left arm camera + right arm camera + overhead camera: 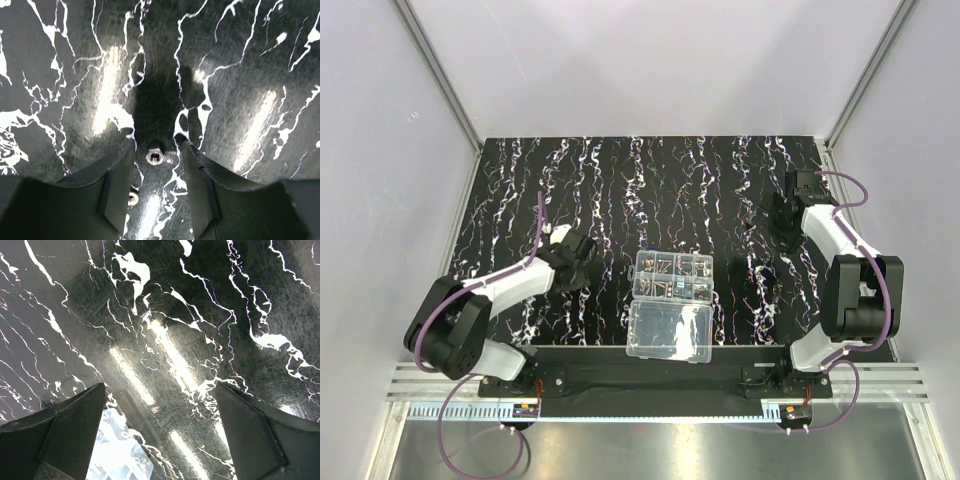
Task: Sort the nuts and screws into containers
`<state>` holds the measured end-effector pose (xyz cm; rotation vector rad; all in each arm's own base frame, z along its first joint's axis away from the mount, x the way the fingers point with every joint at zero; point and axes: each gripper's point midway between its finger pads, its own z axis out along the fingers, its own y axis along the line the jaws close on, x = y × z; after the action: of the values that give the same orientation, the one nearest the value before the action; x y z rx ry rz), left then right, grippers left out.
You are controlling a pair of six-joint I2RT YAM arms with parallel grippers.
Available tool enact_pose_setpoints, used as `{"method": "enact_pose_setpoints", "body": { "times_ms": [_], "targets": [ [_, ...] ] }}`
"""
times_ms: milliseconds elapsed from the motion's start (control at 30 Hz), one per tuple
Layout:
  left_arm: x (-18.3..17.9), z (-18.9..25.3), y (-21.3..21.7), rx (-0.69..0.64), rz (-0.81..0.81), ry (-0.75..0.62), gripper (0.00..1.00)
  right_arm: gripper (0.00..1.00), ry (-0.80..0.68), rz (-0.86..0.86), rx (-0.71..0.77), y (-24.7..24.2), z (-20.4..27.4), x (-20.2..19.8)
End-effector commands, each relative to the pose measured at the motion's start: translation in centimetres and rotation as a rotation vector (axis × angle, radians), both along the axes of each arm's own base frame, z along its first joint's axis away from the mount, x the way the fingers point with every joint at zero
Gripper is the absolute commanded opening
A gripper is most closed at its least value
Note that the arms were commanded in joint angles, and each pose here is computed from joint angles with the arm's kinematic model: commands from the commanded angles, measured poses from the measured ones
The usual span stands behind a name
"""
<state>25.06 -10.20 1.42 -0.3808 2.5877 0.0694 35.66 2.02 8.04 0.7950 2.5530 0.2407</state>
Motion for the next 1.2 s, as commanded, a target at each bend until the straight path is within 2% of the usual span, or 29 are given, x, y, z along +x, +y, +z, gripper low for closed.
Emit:
{"method": "enact_pose_setpoints", "body": {
  "times_ms": [0,500,867,1167],
  "targets": [
    [-1.5,-0.1,-0.1,-0.026,-0.001,0.037,0.47,1.00,-0.040,-0.016,0.004,-0.1,1.4,0.3],
    [-1.0,-1.0,-0.9,-0.002,-0.031,0.058,0.33,1.00,-0.028,-0.010,-0.001,-0.1,1.0,0.1],
    [-0.9,0.0,-0.9,-0.004,-0.070,0.036,0.14,1.00,-0.021,-0.009,0.002,-0.1,0.7,0.1],
    [0.4,3.8,-3.5,0.007,-0.160,-0.047,0.14,1.00,-0.026,-0.020,0.007,-0.1,0.8,0.2]
  ]
}}
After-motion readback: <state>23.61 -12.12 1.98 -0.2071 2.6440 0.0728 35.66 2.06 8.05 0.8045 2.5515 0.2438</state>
